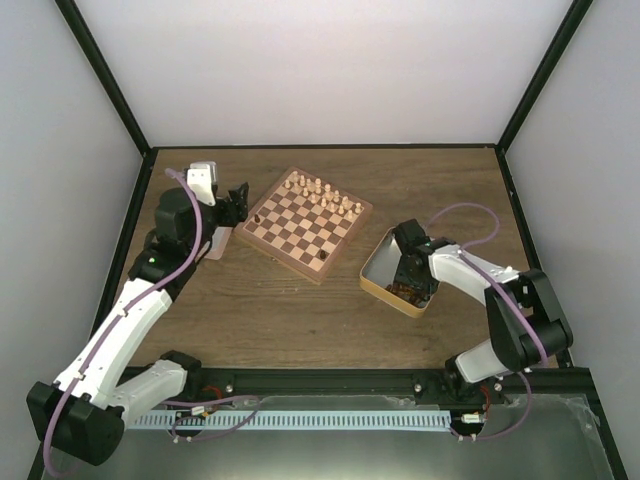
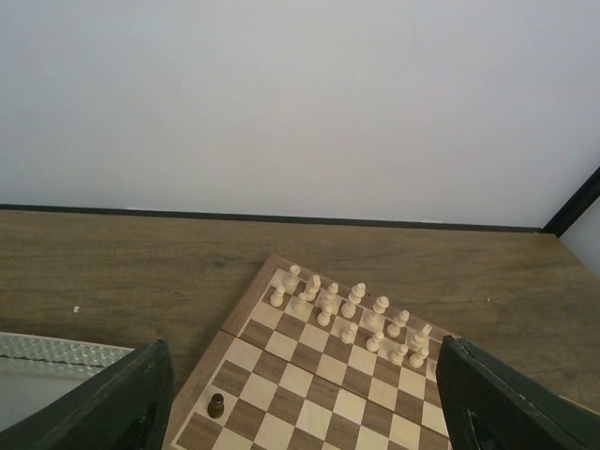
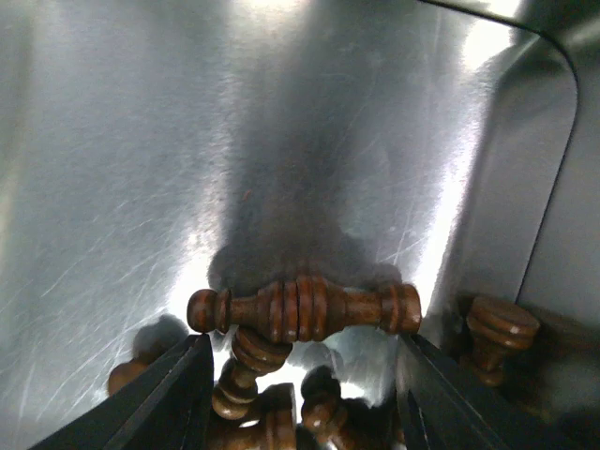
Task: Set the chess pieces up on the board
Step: Adjust the storage box at the center of the board, then pick up the chess piece from the storage box, then place the chess piece on the chessboard.
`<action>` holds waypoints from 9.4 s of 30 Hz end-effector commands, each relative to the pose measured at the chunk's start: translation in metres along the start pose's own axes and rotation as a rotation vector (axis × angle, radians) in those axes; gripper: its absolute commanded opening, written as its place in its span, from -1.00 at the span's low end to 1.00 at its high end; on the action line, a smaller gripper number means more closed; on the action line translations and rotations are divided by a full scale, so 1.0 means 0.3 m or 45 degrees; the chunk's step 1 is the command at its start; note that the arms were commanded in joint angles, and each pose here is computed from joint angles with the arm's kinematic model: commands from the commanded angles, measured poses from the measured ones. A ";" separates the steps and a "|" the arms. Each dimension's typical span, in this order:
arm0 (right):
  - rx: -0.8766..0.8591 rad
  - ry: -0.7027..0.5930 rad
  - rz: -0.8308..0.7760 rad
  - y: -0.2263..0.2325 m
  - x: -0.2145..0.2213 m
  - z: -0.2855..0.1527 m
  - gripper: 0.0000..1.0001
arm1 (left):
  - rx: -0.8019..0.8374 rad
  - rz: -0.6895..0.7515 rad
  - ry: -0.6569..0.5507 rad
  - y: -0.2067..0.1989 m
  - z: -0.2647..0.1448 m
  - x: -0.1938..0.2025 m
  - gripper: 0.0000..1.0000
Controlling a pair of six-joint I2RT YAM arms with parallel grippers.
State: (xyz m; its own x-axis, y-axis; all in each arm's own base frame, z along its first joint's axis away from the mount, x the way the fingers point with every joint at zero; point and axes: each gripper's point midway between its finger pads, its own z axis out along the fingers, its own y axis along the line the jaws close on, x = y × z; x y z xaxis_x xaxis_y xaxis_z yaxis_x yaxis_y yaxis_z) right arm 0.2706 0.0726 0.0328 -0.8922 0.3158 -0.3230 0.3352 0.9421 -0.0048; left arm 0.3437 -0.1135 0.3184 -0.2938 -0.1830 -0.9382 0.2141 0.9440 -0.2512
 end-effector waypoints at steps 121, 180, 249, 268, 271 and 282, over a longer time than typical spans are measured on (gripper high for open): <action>-0.335 -0.504 -0.334 0.062 -0.522 -0.209 0.72 | 0.007 0.037 0.005 0.005 0.003 0.020 0.58; -0.221 -0.257 0.198 -0.079 -0.329 -0.193 0.05 | 0.025 0.031 0.014 -0.003 0.004 0.027 0.59; -1.329 -0.461 -0.715 0.527 -0.149 -0.558 -0.71 | 0.899 -0.515 0.544 -0.389 0.030 0.242 0.58; -1.536 -0.397 -1.143 0.780 0.060 -0.707 -0.70 | 0.985 -0.680 0.928 -0.473 0.058 0.454 -0.20; -1.549 -0.396 -1.151 0.782 0.065 -0.715 -0.70 | 0.984 -0.687 0.935 -0.473 0.062 0.461 -0.43; -1.579 -0.415 -1.152 0.793 0.067 -0.741 -0.70 | 1.036 -0.677 0.951 -0.488 0.047 0.468 -0.51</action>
State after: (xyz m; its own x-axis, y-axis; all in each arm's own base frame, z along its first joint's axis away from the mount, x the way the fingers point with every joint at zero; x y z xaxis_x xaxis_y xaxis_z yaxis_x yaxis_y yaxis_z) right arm 0.2650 0.3182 0.2089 -0.5491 -0.2876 -0.7847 -0.8139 0.3973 0.4239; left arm 0.2883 -0.2779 0.2190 -0.9322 -0.0617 -0.3566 0.3182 0.3295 -0.8889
